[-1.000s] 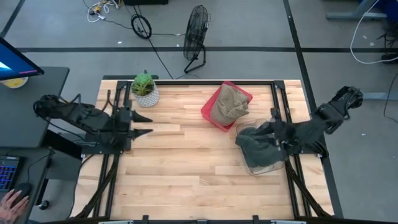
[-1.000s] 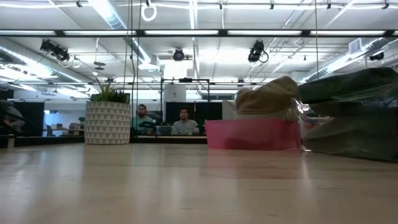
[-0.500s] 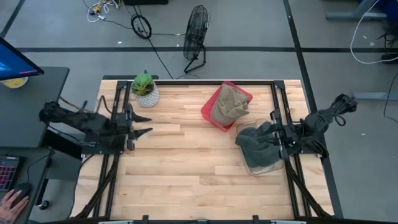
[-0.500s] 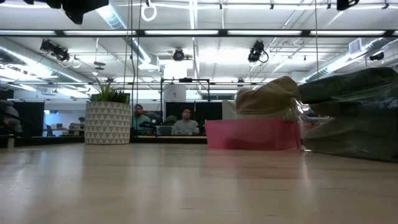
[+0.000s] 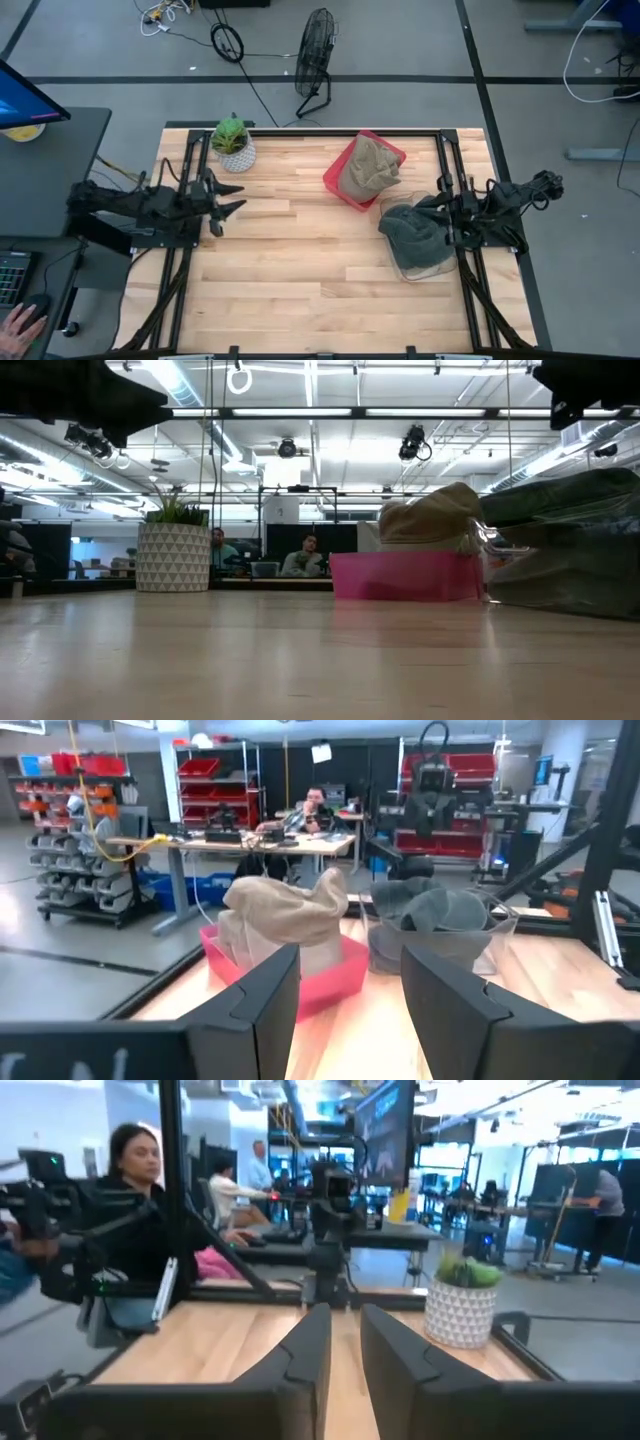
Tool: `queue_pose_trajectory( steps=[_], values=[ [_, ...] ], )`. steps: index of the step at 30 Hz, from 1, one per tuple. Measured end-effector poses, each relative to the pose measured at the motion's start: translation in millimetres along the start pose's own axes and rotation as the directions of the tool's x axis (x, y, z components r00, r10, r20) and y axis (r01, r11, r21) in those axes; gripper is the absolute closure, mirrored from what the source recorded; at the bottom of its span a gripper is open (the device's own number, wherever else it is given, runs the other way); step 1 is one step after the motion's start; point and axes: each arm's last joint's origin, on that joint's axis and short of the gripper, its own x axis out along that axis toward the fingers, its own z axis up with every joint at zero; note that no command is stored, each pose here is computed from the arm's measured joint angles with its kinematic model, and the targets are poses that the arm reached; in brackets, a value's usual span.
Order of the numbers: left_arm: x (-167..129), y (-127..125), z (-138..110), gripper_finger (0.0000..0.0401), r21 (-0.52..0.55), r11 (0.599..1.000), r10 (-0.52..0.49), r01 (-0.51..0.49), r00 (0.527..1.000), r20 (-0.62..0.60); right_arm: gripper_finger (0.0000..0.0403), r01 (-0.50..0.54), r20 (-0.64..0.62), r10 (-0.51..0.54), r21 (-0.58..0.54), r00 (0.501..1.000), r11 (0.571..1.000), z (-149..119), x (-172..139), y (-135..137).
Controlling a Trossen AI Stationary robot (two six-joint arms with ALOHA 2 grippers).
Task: Pick & Place hat
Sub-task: Return to Home Position
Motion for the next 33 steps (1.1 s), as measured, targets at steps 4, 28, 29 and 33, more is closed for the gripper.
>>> queue_pose_trajectory(
  steps=[4, 28, 29, 33],
  values=[
    [-1, 2, -5, 0.0222, 0.04, 0.999, -0.037, 0.037, 0.999, 0.007, 0.034, 0.004, -0.018, -0.003, 0.017, 1.0, 1.0, -15, 2, 2],
    [9, 19, -43, 0.0222, 0.046, 0.998, -0.036, 0.035, 0.999, 0.01, 0.034, 0.052, -0.005, -0.051, 0.014, 0.999, 0.999, -55, 14, -6],
    [9, 20, -44, 0.0222, 0.047, 0.998, -0.03, 0.03, 1.0, 0.007, 0.034, 0.056, -0.005, -0.056, 0.016, 0.998, 0.998, -55, 14, -7],
    [9, 19, -48, 0.0222, 0.033, 0.997, -0.071, 0.071, 0.997, -0.017, 0.034, 0.036, -0.005, -0.036, 0.021, 0.999, 0.999, -55, 14, -7]
  ],
)
